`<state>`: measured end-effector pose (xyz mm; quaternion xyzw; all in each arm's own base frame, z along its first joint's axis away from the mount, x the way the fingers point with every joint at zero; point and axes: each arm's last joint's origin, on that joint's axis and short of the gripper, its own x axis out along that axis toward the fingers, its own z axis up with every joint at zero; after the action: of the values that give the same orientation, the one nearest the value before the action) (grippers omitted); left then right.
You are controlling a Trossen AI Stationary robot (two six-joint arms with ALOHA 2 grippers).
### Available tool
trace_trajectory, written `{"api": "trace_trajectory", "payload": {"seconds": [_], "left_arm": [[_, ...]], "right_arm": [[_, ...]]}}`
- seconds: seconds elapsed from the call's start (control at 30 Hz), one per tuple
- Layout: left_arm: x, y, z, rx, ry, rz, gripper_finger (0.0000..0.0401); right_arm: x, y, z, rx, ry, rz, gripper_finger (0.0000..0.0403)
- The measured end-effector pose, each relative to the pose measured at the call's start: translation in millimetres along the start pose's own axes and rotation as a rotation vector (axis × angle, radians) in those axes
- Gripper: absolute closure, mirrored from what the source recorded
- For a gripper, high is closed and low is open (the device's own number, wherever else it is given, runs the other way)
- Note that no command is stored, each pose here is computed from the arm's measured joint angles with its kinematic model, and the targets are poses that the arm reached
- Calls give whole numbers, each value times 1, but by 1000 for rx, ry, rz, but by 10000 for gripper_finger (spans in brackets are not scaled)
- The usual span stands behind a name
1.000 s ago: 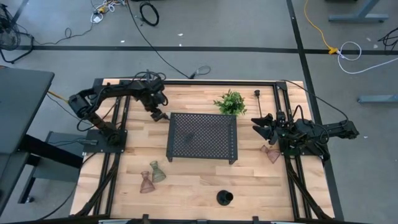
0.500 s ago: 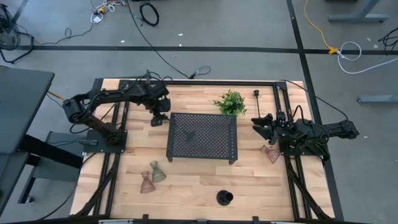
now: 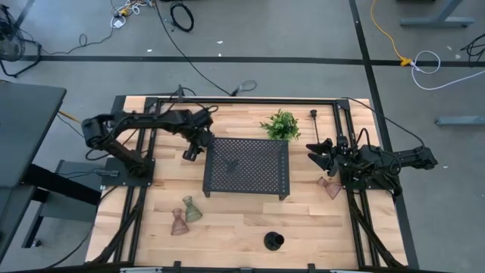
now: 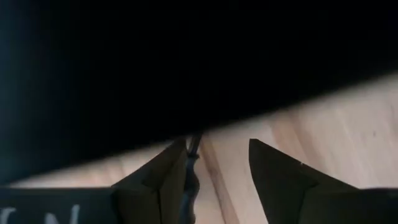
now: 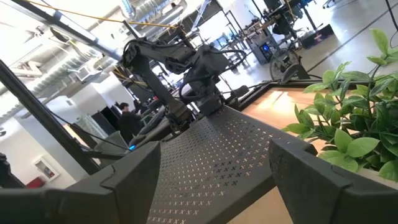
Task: Pick & Place candle stick holders
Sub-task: Put the left black metal candle holder on the shelf
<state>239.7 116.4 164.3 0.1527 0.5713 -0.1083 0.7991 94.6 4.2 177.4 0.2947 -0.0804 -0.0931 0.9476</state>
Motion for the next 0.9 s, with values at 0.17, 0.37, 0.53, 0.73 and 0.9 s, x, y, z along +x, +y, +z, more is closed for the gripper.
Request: {"api": "trace_trajectory", "payload": {"seconds": [0.17,0.37,0.53,0.73,0.9], "left_arm": [[7,2,-1,-9,4,-20,240],[7,2,-1,-19,-39,-51,252],[13,-2,-6,-39,-43,-58,257],[19,-6,-11,-48,-56,-63,257],[20,-5,-10,-44,-92,-47,257]], "right_arm": [[0,0,0,0,0,-1,106],[0,0,0,0,0,0,106],[0,0,0,0,0,-1,106],[0,0,0,0,0,0,106],[0,0,0,0,0,0,106]]}}
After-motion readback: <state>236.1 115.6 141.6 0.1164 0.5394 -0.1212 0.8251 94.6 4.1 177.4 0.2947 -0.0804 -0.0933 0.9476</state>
